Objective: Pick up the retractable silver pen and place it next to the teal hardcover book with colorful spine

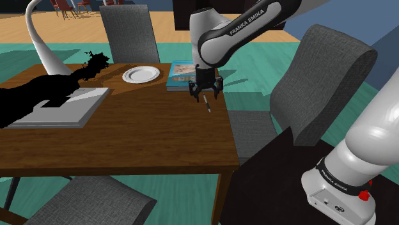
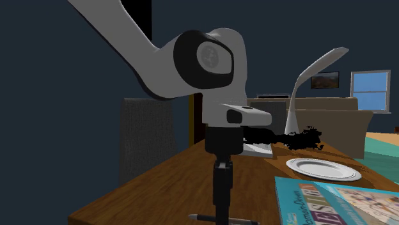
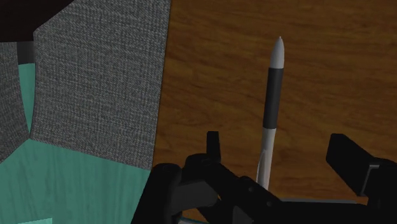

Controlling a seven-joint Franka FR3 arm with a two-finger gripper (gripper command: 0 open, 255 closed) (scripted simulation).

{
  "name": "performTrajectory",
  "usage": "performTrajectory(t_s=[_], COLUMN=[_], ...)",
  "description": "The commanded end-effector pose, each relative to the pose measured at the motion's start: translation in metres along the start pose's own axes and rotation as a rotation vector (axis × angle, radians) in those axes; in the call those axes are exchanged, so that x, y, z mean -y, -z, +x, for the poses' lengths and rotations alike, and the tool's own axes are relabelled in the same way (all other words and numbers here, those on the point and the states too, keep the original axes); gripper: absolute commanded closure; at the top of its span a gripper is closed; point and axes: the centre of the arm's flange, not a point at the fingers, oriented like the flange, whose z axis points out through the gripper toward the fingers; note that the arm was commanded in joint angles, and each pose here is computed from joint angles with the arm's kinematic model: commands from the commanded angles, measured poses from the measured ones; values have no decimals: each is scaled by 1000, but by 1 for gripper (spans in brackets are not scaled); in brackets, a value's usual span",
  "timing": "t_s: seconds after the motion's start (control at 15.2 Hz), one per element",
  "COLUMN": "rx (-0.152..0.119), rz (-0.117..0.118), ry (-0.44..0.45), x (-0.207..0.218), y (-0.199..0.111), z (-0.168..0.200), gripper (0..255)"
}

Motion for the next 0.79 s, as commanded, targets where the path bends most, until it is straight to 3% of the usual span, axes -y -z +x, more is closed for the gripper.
performTrajectory(t_s=[0.0, 0.13, 0.4, 0.73], rx=[0, 0, 0, 0], rz=[0, 0, 0, 0], ry=[0, 0, 0, 0], x=[0, 0, 0, 0], y=[0, 0, 50, 50], z=[0, 0, 0, 0], gripper=[0, 0, 0, 0])
